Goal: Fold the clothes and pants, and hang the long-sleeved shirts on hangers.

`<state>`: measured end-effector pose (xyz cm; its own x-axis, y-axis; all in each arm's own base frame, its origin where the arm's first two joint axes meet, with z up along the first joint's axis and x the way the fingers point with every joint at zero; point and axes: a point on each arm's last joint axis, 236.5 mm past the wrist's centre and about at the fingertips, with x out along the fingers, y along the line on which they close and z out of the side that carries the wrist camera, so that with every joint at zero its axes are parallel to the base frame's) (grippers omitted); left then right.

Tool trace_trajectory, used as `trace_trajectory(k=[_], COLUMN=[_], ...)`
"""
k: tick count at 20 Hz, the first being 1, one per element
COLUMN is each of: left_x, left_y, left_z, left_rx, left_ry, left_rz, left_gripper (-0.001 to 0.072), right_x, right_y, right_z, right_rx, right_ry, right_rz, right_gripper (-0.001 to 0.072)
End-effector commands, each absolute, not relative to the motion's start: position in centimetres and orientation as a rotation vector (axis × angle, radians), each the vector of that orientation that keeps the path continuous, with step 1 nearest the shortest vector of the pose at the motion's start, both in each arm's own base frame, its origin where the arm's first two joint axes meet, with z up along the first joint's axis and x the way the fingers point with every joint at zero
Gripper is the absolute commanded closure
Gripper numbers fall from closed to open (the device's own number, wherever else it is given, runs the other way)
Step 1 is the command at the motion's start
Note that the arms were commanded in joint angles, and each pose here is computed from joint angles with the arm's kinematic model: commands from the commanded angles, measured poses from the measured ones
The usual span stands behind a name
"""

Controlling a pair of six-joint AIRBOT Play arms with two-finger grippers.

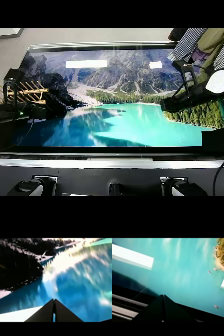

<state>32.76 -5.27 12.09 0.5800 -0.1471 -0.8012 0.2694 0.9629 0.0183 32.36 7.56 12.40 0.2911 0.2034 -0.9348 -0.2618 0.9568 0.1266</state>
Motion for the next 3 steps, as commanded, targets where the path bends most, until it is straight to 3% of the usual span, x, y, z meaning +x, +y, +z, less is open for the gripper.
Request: trace_trajectory(k=[1,3], left_x=[32.77,32.77], left_y=[-5.25,-5.25], left_z=[12.06,12.06], left_rx=[0.145,0.145], left_ry=[0.922,0.922], left_rz=[-0.244,-0.244], left_gripper=[0.068,0.068], right_x=[32.31,32.31], right_y=[7.59,7.59], right_z=[12.41,12.41], right_rx=[-0.055,-0.055], right_ry=[1.238,1.238], right_rz=[0.311,0.311], right_gripper=[0.0679,0.0679])
